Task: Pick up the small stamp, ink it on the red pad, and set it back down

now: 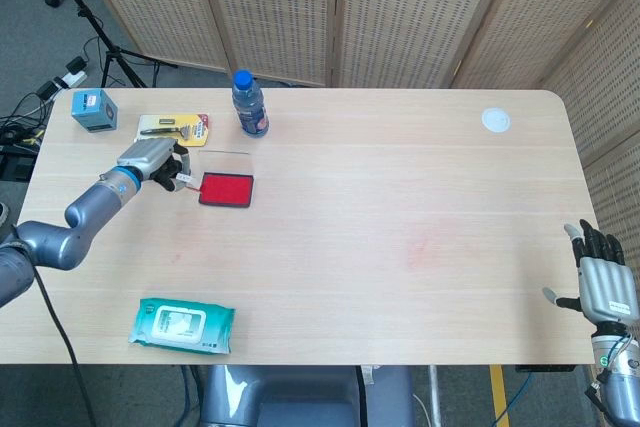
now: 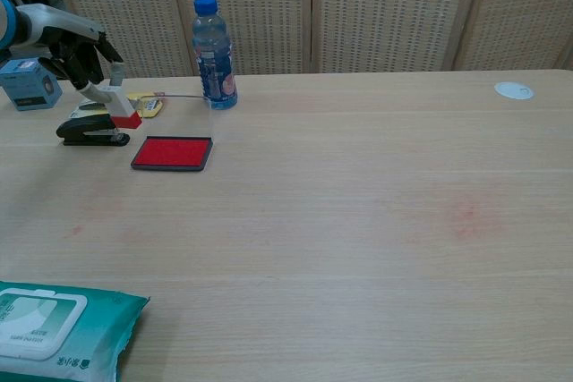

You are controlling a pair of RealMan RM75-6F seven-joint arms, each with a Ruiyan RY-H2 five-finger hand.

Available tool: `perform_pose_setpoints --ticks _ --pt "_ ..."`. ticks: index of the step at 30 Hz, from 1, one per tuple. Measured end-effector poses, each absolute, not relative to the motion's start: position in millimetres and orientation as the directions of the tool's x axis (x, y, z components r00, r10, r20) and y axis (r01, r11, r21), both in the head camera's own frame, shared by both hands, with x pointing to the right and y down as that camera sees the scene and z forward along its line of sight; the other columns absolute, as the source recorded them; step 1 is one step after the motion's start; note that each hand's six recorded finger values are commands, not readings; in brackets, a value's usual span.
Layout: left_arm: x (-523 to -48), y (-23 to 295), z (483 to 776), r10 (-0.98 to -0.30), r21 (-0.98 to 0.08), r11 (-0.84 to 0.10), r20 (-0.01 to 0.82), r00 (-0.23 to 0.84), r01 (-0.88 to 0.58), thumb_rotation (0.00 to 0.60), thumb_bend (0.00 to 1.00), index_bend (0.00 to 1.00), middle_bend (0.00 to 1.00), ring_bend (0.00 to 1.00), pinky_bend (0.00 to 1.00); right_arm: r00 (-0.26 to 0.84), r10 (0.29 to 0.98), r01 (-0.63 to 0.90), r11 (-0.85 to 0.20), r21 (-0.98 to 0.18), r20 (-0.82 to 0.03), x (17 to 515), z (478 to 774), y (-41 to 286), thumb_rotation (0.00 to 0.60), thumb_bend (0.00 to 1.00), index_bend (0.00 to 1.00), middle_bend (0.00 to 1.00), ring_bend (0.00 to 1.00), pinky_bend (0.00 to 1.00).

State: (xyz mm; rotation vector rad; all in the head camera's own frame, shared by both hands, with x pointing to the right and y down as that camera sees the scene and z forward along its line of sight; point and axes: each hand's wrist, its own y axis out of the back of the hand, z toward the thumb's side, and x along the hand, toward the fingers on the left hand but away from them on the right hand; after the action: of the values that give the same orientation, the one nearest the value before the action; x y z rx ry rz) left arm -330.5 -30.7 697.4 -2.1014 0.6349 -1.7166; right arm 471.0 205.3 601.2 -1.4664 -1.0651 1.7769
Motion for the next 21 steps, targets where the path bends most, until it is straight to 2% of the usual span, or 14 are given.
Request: perform_pose_setpoints --ticks 8,21 --pt "-311.8 -30.3 725.0 -0.515 -0.507 -0.857 0.848 0.128 -0.088 0.6 0.41 0.65 0.97 1.0 0.99 -0.232 0.83 0.057 -0.509 -0.859 -0.507 476.5 604.2 203.1 0.6 0.0 0.0 0.0 0.0 0.0" --pt "-289.0 -39.4 737.3 -0.526 -0.52 -0.85 0.843 0.114 -0.084 0.6 0.41 0.65 0.97 1.0 0.99 -0.242 0.826 0.065 -0.509 -0.858 -0.509 479.9 605.1 200.8 0.6 0.0 0.0 0.0 0.0 0.0"
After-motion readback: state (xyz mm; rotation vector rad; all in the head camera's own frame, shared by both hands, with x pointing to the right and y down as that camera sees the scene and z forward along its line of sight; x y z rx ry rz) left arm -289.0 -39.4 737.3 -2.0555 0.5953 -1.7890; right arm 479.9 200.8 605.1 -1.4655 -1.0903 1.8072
